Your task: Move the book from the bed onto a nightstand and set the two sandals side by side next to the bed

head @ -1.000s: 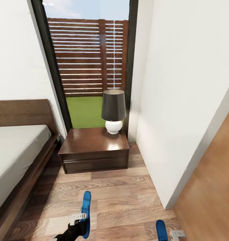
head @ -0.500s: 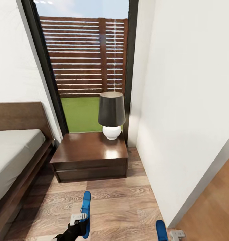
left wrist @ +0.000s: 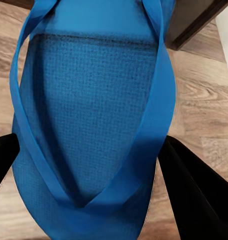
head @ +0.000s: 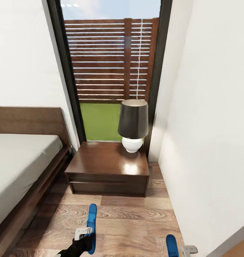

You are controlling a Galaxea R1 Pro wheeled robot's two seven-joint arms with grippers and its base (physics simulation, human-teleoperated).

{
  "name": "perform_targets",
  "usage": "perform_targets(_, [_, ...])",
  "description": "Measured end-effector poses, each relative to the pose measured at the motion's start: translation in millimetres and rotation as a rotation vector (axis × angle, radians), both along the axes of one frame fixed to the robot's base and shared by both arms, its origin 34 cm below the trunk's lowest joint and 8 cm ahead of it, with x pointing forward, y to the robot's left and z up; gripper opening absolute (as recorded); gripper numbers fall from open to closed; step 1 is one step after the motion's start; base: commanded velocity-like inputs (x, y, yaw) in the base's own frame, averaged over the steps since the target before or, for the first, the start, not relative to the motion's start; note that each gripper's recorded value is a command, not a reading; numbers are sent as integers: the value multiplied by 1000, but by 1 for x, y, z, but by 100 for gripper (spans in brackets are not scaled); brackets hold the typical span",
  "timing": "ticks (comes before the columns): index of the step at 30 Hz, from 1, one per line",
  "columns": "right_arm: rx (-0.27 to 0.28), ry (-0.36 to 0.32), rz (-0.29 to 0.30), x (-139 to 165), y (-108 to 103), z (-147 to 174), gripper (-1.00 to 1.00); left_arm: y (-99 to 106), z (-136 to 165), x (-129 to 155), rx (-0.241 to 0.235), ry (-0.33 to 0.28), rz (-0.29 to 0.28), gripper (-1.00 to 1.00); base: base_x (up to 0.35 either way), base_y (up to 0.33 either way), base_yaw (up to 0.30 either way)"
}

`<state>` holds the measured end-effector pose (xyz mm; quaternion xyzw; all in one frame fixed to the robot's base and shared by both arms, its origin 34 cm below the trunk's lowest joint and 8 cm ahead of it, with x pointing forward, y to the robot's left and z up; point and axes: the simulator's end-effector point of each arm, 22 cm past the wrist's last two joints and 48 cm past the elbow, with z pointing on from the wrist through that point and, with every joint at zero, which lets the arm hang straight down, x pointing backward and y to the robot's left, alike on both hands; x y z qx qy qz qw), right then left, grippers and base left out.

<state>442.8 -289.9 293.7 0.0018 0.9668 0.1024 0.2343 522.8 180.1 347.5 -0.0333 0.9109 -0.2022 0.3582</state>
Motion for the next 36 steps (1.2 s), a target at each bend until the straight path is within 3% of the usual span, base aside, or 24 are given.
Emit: perform_targets(36, [-5,1,-2,0,-1,0,-100,0,0,0,0,0,0,-100,0,0,287])
